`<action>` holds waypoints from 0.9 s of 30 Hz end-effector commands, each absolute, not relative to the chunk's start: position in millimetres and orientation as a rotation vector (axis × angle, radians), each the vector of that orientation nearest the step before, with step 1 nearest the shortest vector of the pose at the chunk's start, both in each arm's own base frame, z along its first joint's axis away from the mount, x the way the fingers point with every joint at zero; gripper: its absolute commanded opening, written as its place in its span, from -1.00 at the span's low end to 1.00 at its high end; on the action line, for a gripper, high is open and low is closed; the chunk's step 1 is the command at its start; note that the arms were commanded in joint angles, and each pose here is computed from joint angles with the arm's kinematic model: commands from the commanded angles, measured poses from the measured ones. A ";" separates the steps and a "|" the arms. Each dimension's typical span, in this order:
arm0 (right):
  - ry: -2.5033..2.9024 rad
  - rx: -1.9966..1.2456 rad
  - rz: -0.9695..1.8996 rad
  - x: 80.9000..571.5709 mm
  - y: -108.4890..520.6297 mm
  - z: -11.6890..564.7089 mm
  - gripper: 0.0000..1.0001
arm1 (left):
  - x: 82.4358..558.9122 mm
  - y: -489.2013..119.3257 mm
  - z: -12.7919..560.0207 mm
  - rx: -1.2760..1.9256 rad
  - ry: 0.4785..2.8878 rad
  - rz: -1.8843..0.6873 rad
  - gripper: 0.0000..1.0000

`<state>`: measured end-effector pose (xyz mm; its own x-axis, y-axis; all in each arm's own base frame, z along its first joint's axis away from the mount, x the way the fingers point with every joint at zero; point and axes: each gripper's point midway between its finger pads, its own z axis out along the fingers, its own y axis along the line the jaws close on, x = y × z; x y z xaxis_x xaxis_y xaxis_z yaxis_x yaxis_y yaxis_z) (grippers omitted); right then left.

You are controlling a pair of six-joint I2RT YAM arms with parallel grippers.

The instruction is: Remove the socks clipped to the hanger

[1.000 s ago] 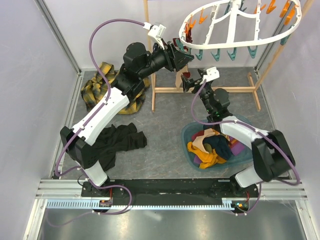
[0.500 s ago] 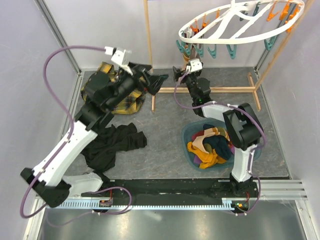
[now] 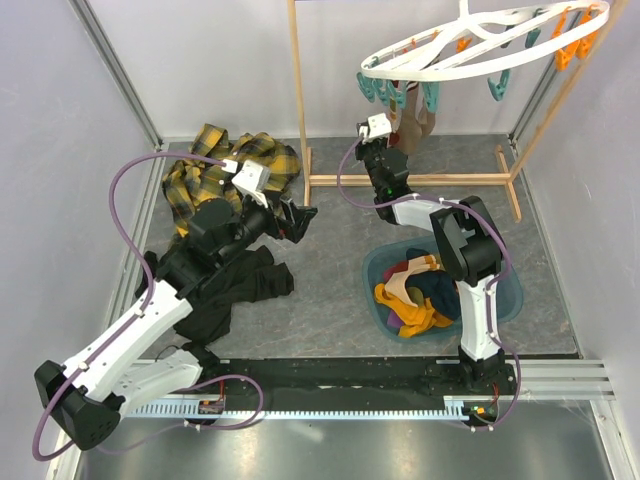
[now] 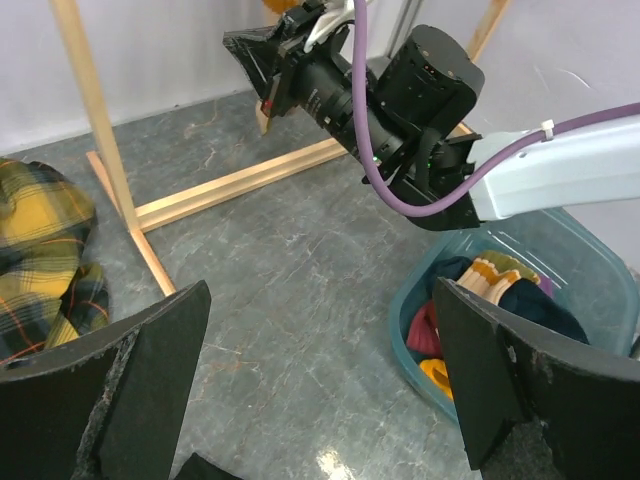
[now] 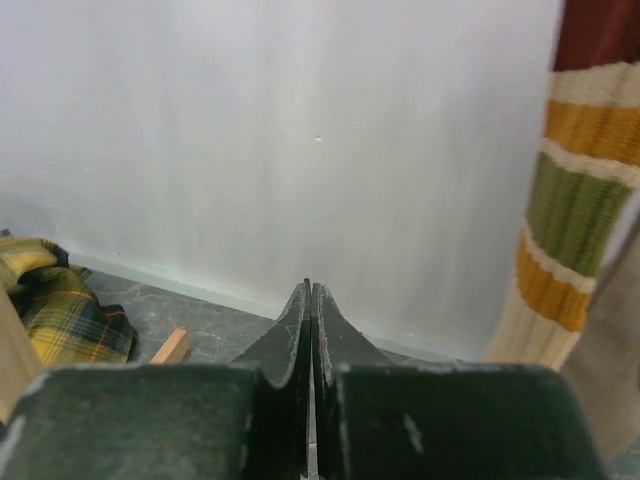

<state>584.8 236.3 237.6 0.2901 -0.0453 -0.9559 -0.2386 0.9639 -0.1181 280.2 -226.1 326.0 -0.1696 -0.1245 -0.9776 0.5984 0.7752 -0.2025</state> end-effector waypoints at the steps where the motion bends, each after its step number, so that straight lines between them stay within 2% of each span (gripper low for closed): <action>1: 1.167 -0.341 0.161 571.8 246.5 276.4 -1.00 | 280.9 -211.4 360.9 0.334 1.495 -0.620 0.99; 4: 1.159 -0.335 0.118 568.5 237.8 282.2 -1.00 | 280.2 -204.9 363.2 0.312 1.483 -0.600 0.99; 7: 1.169 -0.272 0.052 571.4 218.7 287.1 -0.61 | 281.4 -200.8 364.0 0.302 1.478 -0.576 0.99; 8: 1.178 -0.257 0.037 571.7 213.2 285.7 -0.38 | 281.5 -200.0 364.5 0.304 1.476 -0.571 0.99; 10: 1.189 -0.234 0.021 572.5 203.3 287.6 -0.14 | 281.1 -198.6 364.4 0.301 1.475 -0.567 0.99; 11: 1.196 -0.229 0.020 572.6 200.9 287.8 0.05 | 281.2 -198.7 365.2 0.300 1.472 -0.568 0.99; 13: 1.225 -0.239 0.021 574.4 198.6 283.0 0.23 | 280.5 -198.3 366.6 0.297 1.468 -0.570 0.99; 14: 1.231 -0.235 0.018 575.4 197.3 283.7 0.44 | 280.9 -198.5 365.4 0.298 1.471 -0.569 0.99; 17: 1.243 -0.224 0.000 579.7 193.1 280.7 0.73 | 281.6 -199.1 363.6 0.299 1.475 -0.568 0.99; 27: 1.268 -0.192 -0.033 610.6 179.9 259.6 0.77 | 282.8 -199.8 361.7 0.302 1.477 -0.565 0.99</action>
<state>596.4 186.8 257.0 0.2829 -0.1437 -0.9483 -0.1013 0.9787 -0.1785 280.4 -202.6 350.0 -0.0660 -0.1753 -0.9823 0.5332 0.8259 -0.1832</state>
